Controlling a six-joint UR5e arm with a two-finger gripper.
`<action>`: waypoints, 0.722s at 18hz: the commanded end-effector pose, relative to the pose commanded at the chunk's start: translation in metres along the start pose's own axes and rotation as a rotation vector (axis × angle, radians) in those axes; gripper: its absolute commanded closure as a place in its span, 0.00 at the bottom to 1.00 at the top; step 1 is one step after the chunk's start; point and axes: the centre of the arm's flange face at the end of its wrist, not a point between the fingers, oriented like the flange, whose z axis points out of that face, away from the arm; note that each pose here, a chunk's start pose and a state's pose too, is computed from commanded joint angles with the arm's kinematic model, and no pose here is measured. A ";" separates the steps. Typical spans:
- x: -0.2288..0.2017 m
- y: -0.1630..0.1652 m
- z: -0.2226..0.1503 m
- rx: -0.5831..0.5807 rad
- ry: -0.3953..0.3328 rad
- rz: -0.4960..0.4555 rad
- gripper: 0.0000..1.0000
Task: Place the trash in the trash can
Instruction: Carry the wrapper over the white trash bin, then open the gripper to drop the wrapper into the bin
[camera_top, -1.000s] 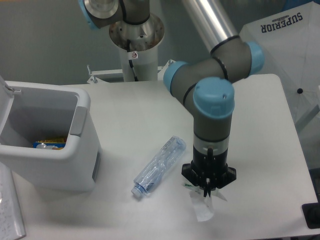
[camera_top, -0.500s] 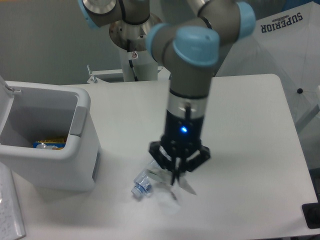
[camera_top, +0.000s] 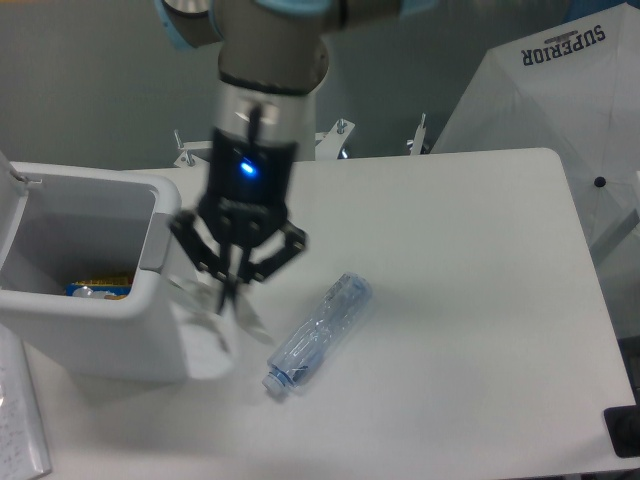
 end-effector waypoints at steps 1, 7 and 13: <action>0.012 0.004 0.004 -0.009 0.014 0.014 1.00; 0.053 0.010 0.029 -0.046 0.072 0.072 1.00; 0.060 0.021 0.036 -0.064 0.083 0.118 0.00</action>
